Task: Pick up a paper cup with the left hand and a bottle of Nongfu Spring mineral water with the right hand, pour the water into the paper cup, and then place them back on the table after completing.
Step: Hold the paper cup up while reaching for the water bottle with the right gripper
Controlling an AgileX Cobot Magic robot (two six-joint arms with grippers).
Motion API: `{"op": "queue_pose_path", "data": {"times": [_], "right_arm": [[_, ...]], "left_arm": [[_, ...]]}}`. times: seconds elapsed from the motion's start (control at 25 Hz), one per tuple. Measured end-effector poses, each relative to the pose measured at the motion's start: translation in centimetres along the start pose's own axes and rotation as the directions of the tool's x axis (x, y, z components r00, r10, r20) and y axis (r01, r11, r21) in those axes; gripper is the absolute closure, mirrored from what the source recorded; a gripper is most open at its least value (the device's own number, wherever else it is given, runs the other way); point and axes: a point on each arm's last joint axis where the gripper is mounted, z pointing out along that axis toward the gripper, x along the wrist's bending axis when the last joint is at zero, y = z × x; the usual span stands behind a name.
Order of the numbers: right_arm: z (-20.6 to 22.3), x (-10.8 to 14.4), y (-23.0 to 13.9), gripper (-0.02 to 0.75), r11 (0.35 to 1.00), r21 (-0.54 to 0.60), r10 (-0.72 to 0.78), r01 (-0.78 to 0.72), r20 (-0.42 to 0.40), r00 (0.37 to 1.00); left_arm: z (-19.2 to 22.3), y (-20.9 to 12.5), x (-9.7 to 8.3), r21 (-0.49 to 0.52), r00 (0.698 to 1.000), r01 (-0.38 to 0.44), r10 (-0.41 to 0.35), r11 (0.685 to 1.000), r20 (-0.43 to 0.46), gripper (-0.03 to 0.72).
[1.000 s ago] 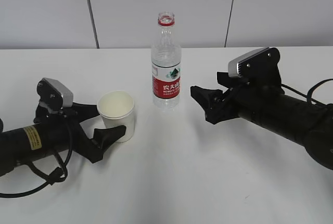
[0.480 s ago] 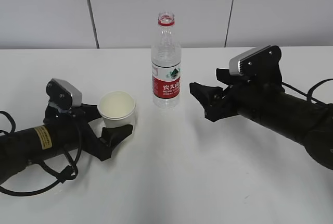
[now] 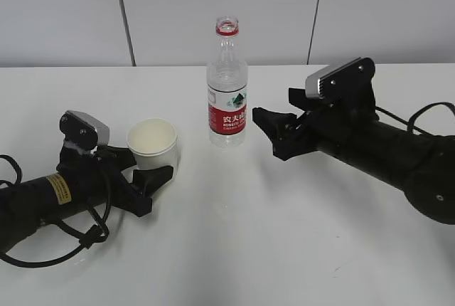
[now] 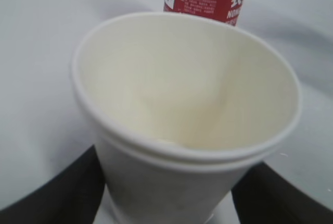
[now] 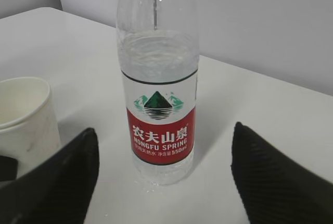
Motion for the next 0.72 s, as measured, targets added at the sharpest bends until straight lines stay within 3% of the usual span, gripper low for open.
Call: {"op": "queue_pose_path", "data": {"times": [0.2,0.36,0.72], "right_arm": [[1.9,-0.2,-1.7,0.152,1.000,0.006,0.004,-0.004,-0.018,1.000],[2.7,0.0,-3.2,0.152,0.998,-0.055,0.025,-0.027,-0.039,0.999],[4.3,-0.1,-5.8,0.152,0.999,-0.033,-0.022,0.021,-0.055,0.998]], "left_arm": [[0.0,0.0,0.2,-0.005,1.000,0.012,-0.012,1.000,-0.026,0.231],[0.0,0.1,0.5,-0.014,0.998,0.028,-0.028,1.000,-0.059,0.256],[0.0,0.1,0.6,-0.016,0.997,0.031,-0.032,0.999,-0.066,0.284]]}}
